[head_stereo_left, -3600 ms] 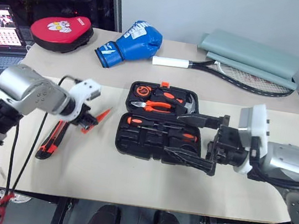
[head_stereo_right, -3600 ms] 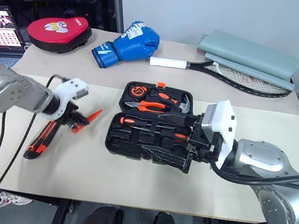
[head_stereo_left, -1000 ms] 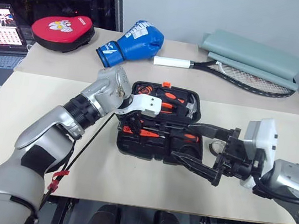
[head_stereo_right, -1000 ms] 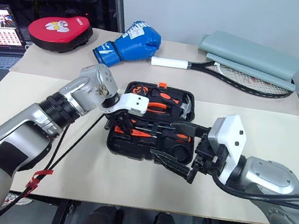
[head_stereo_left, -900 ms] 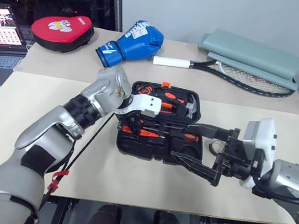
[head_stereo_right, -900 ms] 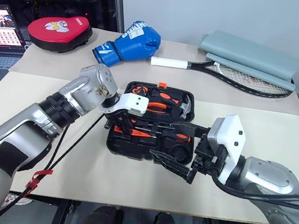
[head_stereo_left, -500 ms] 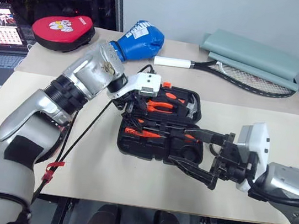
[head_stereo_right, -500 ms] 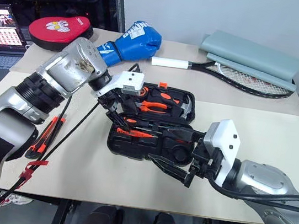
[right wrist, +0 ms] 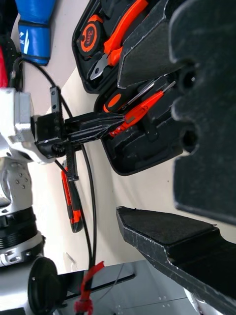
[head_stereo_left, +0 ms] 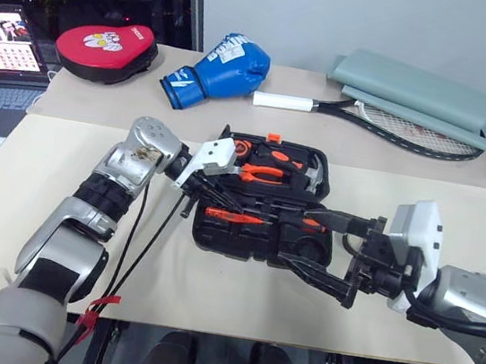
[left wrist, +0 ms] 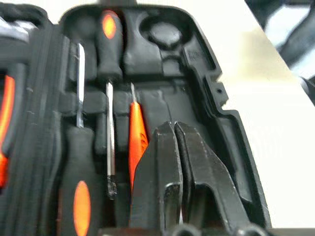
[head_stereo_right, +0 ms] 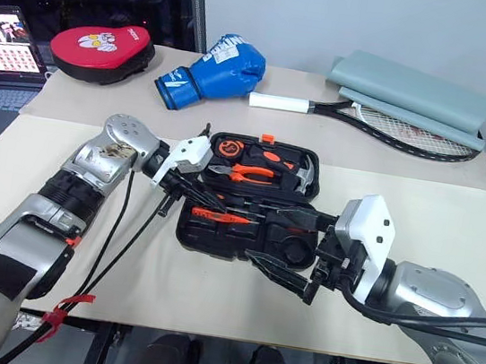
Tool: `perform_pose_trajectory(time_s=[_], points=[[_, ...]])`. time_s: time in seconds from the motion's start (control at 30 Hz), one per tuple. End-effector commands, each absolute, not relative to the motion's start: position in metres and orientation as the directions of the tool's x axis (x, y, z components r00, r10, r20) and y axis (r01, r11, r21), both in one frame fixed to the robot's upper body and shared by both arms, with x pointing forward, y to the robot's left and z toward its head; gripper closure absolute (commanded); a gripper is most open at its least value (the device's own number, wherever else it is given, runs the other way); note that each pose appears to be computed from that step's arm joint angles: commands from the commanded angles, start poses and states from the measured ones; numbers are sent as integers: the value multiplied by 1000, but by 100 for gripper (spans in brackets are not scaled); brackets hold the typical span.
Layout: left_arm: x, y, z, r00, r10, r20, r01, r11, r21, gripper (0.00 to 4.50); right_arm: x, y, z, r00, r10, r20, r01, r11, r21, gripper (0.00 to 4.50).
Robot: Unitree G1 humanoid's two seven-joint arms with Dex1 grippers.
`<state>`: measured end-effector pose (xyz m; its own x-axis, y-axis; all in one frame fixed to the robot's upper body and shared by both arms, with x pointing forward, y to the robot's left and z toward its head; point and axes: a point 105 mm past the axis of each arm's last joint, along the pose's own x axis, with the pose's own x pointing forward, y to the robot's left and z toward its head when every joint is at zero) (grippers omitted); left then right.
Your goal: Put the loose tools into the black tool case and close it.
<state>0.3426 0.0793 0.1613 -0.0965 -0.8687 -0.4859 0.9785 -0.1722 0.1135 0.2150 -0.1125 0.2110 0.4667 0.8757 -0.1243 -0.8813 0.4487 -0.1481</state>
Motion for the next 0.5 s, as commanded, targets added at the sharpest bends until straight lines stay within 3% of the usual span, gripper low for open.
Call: perform_pose_trajectory(time_s=[0.03, 0.5], points=[[345, 78, 160, -59, -894, -445, 972, -153, 178, 446, 212, -114, 218, 472, 875, -106, -875, 451, -174, 0], [355, 82, 134, 18, -902, -431, 979, -71, 190, 446, 213, -115, 217, 478, 872, -108, -874, 459, -160, 0]])
